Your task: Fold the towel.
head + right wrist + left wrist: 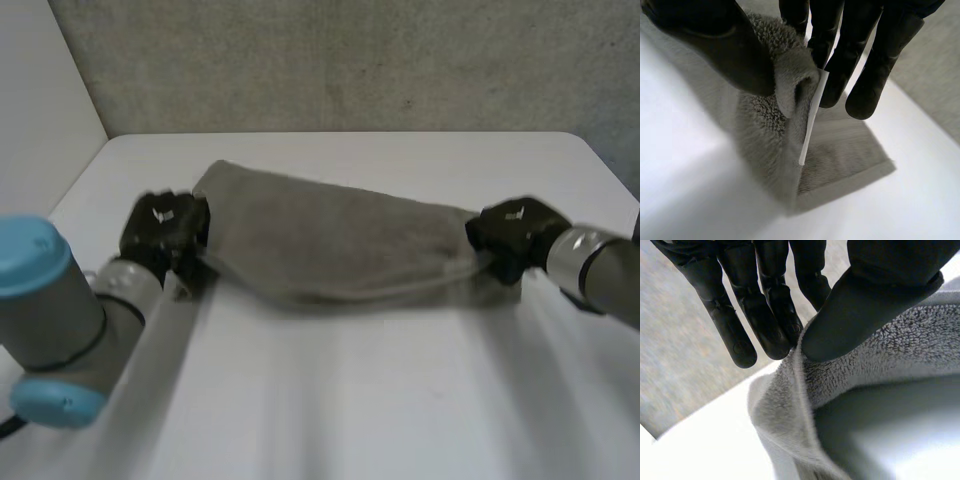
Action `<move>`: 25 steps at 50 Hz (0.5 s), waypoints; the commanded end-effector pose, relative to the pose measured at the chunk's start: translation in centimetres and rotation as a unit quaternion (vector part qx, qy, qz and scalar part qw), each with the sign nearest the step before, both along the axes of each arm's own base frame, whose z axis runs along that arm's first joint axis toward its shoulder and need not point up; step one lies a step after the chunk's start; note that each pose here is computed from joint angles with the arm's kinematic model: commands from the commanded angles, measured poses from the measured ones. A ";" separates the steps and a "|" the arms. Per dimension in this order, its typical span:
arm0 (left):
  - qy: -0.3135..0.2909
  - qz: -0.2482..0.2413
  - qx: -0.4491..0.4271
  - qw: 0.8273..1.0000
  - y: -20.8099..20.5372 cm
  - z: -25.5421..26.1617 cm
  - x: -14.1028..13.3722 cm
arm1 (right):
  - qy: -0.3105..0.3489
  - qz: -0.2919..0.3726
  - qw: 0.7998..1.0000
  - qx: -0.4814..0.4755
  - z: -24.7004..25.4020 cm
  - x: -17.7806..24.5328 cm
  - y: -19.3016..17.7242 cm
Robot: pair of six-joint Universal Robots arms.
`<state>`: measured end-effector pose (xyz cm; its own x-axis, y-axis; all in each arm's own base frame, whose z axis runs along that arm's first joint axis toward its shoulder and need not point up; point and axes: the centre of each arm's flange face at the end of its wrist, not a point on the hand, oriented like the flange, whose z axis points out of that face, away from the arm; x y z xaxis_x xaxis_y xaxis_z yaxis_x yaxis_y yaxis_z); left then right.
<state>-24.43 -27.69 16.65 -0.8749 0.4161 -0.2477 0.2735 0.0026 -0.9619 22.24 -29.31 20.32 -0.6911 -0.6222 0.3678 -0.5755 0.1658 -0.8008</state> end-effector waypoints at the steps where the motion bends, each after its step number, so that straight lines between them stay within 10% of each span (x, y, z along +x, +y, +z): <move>1: -0.064 -0.011 -0.015 0.998 1.4 -3.3 0.5 | 0.015 -0.014 1.000 0.008 -2.9 -1.7 0.9; 25: -0.061 -0.008 -0.091 0.994 -0.3 -3.4 -0.1 | -0.002 -0.082 0.996 -0.046 -1.5 -5.6 -0.9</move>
<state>-24.28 -27.30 13.62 -0.8230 0.3820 -0.4204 0.3971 -0.1423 -0.9067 16.73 -30.32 19.11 -0.7819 -0.4607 0.4200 -0.5432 0.1728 -0.8217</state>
